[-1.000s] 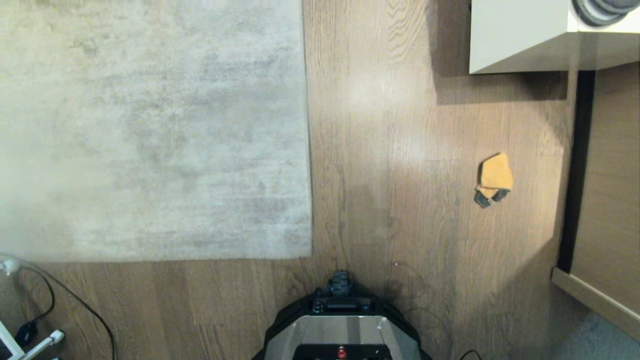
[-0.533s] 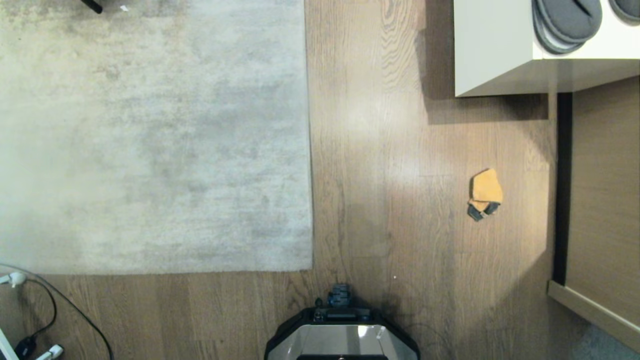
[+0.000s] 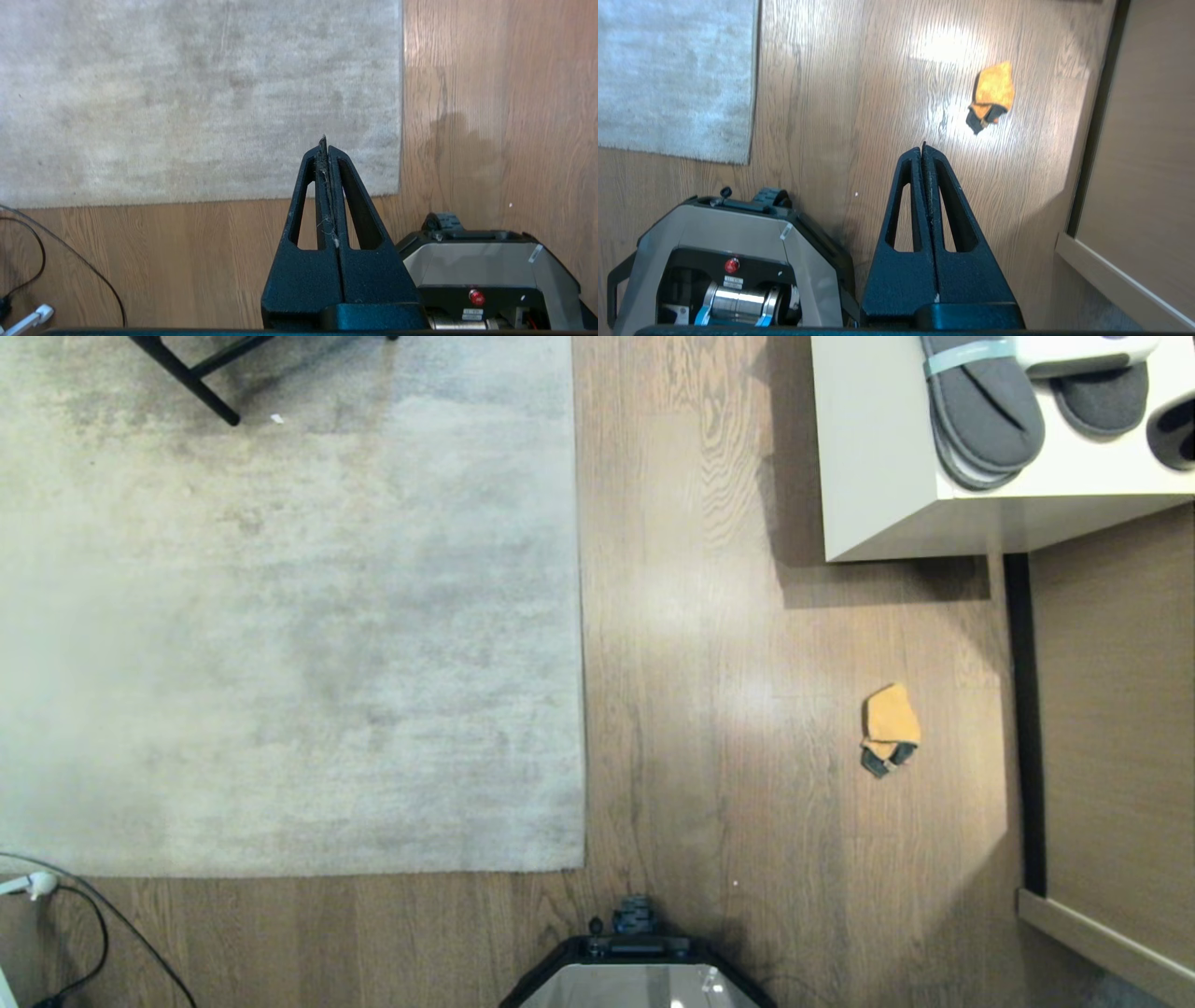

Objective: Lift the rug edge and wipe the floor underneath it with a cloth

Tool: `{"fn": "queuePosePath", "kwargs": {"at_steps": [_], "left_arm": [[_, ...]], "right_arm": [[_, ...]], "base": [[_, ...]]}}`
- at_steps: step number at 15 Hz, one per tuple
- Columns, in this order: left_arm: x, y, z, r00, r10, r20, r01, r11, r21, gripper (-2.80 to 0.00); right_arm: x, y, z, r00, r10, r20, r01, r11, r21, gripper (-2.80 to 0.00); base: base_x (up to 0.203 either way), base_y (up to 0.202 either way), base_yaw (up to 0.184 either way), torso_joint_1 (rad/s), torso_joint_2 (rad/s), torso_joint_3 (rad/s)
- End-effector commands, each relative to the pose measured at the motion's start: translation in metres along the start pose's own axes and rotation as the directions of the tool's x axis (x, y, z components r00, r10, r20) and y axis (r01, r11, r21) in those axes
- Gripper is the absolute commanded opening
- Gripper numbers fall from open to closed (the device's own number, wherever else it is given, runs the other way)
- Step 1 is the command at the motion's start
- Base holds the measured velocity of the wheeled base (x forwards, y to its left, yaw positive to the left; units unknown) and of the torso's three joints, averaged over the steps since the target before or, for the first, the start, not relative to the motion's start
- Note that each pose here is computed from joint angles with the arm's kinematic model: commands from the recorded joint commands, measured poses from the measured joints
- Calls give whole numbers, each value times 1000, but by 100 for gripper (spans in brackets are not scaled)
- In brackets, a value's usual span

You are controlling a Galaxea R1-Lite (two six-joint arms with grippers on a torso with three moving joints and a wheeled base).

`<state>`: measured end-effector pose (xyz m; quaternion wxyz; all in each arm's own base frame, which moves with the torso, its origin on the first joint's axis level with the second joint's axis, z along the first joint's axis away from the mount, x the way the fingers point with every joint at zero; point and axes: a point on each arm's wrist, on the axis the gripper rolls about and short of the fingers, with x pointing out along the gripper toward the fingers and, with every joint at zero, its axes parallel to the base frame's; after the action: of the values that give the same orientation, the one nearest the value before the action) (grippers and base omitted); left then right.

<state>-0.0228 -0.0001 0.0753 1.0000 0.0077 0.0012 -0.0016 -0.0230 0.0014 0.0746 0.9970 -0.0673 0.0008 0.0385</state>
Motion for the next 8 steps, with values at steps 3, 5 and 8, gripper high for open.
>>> {"fn": "queuePosePath", "kwargs": {"at_steps": [3,5,8], "left_arm": [[0,0,0,1000,0,1,0,1000,0,-280],[0,0,0,1000,0,1,0,1000,0,-280],[0,0,0,1000,0,1,0,1000,0,-280]], "right_arm": [[0,0,0,1000,2,-1,-2,1000,-1,-280],[0,0,0,1000,2,-1,-2,1000,-1,-280],[0,0,0,1000,2,-1,-2,1000,-1,-280]], "base": [[0,0,0,1,3,201],[0,0,0,-2,0,202],[0,0,0,1,4,204]]}}
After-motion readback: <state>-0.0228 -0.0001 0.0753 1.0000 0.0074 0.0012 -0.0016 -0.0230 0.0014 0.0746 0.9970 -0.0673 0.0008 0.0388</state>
